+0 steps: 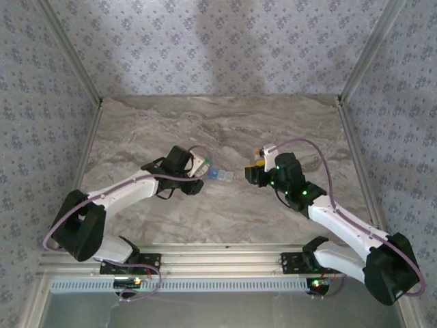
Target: Sort the pills into containers
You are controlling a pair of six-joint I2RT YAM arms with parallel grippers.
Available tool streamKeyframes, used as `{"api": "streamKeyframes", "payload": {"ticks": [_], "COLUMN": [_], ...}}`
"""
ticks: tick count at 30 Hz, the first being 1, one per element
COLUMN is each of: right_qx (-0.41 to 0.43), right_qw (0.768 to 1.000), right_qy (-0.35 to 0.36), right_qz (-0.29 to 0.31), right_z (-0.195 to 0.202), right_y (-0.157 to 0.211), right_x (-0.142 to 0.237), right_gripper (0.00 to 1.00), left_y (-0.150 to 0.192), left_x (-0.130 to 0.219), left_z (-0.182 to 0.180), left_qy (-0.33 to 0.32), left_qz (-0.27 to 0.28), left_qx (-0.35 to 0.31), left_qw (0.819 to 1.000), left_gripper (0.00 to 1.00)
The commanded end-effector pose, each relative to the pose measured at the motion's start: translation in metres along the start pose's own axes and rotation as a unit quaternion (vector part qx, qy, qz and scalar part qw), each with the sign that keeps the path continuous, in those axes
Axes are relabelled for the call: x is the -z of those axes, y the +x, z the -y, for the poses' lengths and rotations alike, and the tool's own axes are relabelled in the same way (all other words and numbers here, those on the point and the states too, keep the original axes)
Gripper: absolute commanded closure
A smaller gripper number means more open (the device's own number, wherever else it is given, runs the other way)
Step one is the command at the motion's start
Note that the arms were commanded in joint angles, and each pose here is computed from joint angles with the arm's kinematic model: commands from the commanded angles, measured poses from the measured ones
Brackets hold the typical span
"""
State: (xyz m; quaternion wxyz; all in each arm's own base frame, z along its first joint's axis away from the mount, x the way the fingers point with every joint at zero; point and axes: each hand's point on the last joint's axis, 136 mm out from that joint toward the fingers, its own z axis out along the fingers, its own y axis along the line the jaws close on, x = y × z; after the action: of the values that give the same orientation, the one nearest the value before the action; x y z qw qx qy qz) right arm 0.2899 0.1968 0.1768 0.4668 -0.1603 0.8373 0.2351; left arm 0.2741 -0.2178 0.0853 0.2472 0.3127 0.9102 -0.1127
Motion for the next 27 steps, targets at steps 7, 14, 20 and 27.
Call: {"api": "streamKeyframes", "payload": {"ticks": [7, 14, 20, 27], "right_qx": [-0.011, -0.013, -0.014, -0.015], "right_qw": [1.000, 1.000, 1.000, 1.000], "right_qy": [-0.004, -0.006, -0.006, -0.008], "right_qz": [0.016, 0.017, 0.015, 0.016], "right_z": [0.000, 0.000, 0.000, 0.000], "right_y": [-0.006, -0.007, -0.005, -0.005], "right_x": [0.006, 0.006, 0.005, 0.005], "right_gripper": [0.47, 0.47, 0.47, 0.47], "left_y": [0.003, -0.002, 0.001, 0.001], "left_x": [0.000, -0.005, -0.011, -0.011], "left_z": [-0.011, -0.016, -0.018, -0.019], "left_qy": [-0.027, -0.037, -0.040, -0.047], "left_qz": [-0.063, -0.085, -0.117, -0.150], "left_qx": [-0.040, -0.061, -0.079, -0.106], "left_qw": [0.997, 0.994, 0.989, 0.982], "left_gripper": [1.00, 1.00, 1.00, 1.00]}}
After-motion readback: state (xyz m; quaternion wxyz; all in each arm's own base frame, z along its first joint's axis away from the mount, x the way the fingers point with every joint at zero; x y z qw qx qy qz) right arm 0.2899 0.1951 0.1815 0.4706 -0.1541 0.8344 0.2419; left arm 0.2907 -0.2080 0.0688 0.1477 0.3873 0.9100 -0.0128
